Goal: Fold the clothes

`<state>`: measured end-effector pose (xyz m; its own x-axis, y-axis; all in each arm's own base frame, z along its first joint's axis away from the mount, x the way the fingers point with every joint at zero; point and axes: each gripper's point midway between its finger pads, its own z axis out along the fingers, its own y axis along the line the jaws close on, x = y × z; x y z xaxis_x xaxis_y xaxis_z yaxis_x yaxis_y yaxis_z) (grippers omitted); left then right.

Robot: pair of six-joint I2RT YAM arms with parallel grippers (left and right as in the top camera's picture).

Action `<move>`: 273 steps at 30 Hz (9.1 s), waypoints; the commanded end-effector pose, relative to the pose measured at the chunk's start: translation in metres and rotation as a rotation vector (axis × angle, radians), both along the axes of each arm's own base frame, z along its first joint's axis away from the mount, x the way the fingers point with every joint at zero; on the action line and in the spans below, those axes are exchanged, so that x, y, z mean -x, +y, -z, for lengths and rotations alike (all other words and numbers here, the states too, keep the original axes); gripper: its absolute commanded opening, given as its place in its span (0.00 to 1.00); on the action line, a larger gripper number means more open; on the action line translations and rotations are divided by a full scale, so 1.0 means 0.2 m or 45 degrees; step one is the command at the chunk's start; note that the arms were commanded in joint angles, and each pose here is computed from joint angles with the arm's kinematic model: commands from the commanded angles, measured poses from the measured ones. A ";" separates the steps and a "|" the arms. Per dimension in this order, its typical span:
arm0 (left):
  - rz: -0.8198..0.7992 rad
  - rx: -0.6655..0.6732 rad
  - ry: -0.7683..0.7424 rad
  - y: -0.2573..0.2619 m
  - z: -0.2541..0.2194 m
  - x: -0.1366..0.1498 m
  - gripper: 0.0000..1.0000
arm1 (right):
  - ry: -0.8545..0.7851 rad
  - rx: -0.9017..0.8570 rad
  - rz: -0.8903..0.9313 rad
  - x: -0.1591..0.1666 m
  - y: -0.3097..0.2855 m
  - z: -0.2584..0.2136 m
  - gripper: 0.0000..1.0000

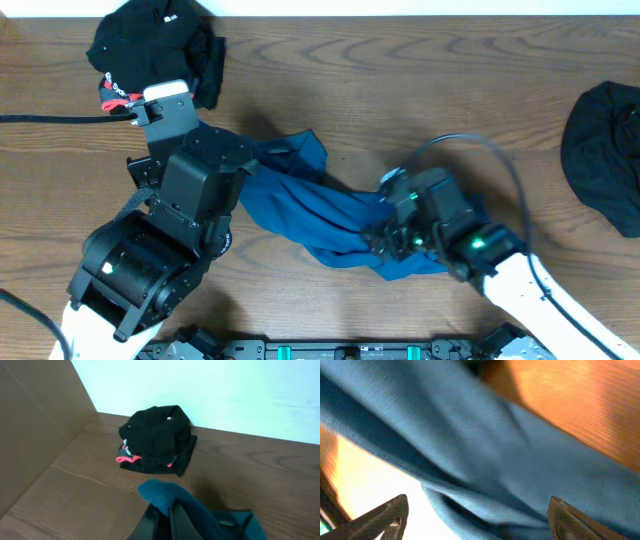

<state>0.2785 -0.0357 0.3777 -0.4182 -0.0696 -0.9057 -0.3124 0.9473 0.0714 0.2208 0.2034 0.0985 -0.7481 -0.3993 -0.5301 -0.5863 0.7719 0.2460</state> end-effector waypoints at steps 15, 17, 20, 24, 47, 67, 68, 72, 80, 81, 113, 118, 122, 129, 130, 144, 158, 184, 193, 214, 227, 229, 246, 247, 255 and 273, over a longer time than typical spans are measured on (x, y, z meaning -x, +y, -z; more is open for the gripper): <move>0.025 0.077 -0.038 -0.01 -0.05 0.01 0.06 | -0.129 0.361 -0.212 0.04 0.10 0.22 0.84; 0.051 0.095 -0.030 -0.03 -0.05 0.01 0.06 | -0.123 0.393 -0.208 0.02 0.09 0.27 0.80; 0.071 0.112 -0.030 -0.04 -0.05 0.02 0.06 | -0.117 0.437 -0.197 0.00 0.09 0.33 0.69; 0.071 0.116 -0.036 -0.03 -0.06 0.03 0.06 | -0.136 0.497 -0.169 -0.03 0.05 0.35 0.56; 0.068 0.100 -0.014 -0.01 -0.05 0.06 0.06 | -0.228 0.510 -0.023 -0.24 0.01 0.19 0.35; -0.046 0.060 -0.195 0.15 -0.30 0.16 0.06 | -0.228 0.703 0.350 -0.41 -0.37 0.00 0.01; -0.047 0.070 -0.209 0.16 -0.32 0.17 0.06 | -0.227 0.699 0.373 -0.43 -0.38 -0.03 0.01; -0.050 0.091 -0.241 0.18 -0.35 0.21 0.06 | -0.230 0.743 0.535 -0.49 -0.53 -0.08 0.01; -0.064 0.076 -0.305 0.25 -0.44 0.28 0.06 | -0.316 0.830 0.910 -0.57 -0.81 -0.35 0.01; -0.065 0.082 -0.313 0.25 -0.46 0.28 0.06 | -0.329 0.834 0.924 -0.57 -0.83 -0.39 0.01; 0.040 0.257 -0.541 0.36 -0.84 0.53 0.06 | -0.616 0.564 1.036 -0.29 -0.94 -1.33 0.03; 0.069 0.271 -0.543 0.34 -0.86 0.53 0.06 | -0.578 0.412 0.927 -0.25 -0.84 -1.39 0.03; 0.079 0.232 -0.473 0.30 -0.81 0.48 0.06 | -0.582 0.384 0.918 -0.28 -0.81 -1.40 0.02; 0.444 0.236 -0.104 -0.12 -0.53 0.25 0.71 | -0.503 0.486 0.887 -0.41 -0.76 -1.27 0.03; 0.476 0.231 -0.042 -0.16 -0.48 0.23 0.76 | -0.498 0.506 0.890 -0.43 -0.76 -1.25 0.04; 0.409 0.229 0.453 -0.38 -0.01 0.02 0.89 | -0.455 0.559 1.123 -0.55 -0.99 -1.21 0.68; 0.554 0.328 1.129 -0.74 0.76 0.02 0.88 | 0.116 0.262 1.132 -0.31 -0.93 -0.94 0.96; 0.266 0.306 1.146 -0.45 1.05 -0.13 0.88 | 0.522 -0.009 1.133 -0.29 -0.68 0.02 0.95; 0.262 0.302 1.160 -0.45 1.05 -0.11 0.88 | 0.469 -0.054 1.157 -0.37 -0.68 0.12 0.87; 0.268 0.314 1.202 -0.45 1.06 -0.08 0.88 | 0.350 0.017 1.182 -0.53 -0.77 0.16 0.01; 0.817 0.558 1.191 -1.04 1.00 0.04 0.88 | 0.167 -0.128 1.176 -0.78 -0.81 -0.29 0.03; 0.885 0.543 1.169 -1.13 1.01 0.06 0.88 | 0.152 -0.143 1.193 -0.80 -0.84 -0.33 0.04; 1.224 0.780 1.350 -1.71 1.35 0.28 0.88 | 0.164 -0.220 1.264 -0.82 -0.99 -0.38 0.03; 1.229 0.800 1.327 -1.74 1.33 0.27 0.88 | 0.160 -0.219 1.262 -0.82 -0.99 -0.38 0.04; 1.215 0.896 1.268 -1.86 1.35 0.24 0.88 | 0.128 -0.213 1.272 -0.84 -1.03 -0.39 0.04; 1.208 1.025 1.402 -2.01 1.66 0.31 0.88 | 0.103 -0.215 1.288 -0.85 -1.08 -0.40 0.03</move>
<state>0.2259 -0.4325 0.0458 -0.9582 0.2796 -0.0607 0.2414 0.6758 -0.6964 0.3855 -0.0105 0.1603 -0.7445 0.5272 -0.4095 0.3740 0.8375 0.3984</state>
